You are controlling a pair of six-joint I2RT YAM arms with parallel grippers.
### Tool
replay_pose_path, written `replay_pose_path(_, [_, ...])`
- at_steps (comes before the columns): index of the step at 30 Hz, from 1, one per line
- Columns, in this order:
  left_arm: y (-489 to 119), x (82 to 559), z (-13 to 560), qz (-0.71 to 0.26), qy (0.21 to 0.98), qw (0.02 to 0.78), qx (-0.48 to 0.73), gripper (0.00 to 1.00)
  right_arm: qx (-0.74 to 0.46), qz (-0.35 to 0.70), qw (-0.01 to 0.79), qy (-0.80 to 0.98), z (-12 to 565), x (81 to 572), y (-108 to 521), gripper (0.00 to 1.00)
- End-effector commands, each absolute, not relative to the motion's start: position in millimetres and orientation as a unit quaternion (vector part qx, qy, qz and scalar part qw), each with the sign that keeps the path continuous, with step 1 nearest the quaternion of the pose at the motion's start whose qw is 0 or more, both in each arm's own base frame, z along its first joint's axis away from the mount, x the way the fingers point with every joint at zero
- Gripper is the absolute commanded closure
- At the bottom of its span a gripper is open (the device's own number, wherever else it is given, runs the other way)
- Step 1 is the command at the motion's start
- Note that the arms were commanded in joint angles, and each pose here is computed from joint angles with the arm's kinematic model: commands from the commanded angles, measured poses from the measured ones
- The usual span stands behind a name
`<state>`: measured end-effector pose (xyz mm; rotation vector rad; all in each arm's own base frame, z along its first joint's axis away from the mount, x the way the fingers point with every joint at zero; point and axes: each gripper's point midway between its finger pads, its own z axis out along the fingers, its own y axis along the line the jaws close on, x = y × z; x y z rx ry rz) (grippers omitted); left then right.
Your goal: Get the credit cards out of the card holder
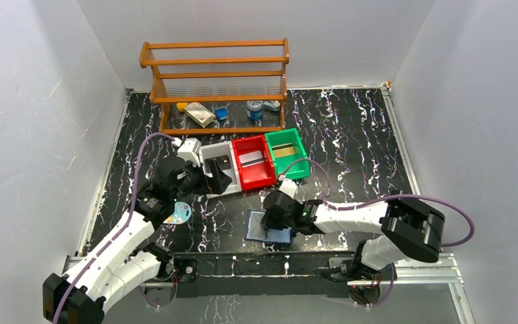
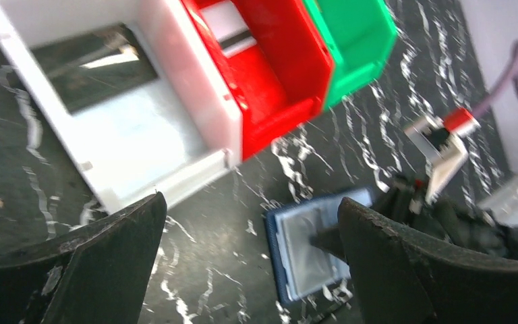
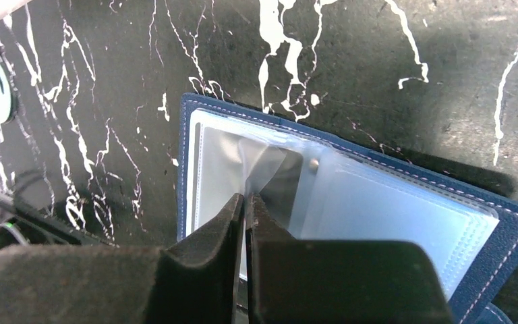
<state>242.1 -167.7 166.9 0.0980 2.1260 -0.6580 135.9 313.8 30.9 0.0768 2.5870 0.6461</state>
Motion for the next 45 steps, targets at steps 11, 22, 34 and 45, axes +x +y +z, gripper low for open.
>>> replay_pose_path(11, [-241.6,182.0,150.8,-0.454,0.844,0.25,0.138,0.02,0.056,0.418,0.235,0.876,64.0,135.9,318.6,0.88])
replay_pose_path(22, [-270.8,142.1,111.3,-0.452,0.858,0.17,0.174,0.14,0.085,0.442,0.234,0.862,58.2,133.9,299.3,0.86])
replay_pose_path(34, [-282.6,123.9,91.3,-0.469,0.859,0.119,0.167,0.39,0.096,0.449,0.233,0.857,57.5,133.6,294.6,0.86])
replay_pose_path(45, [-300.9,125.0,73.2,-0.457,0.872,0.072,0.161,0.52,0.108,0.446,0.232,0.858,53.9,134.2,289.8,0.85])
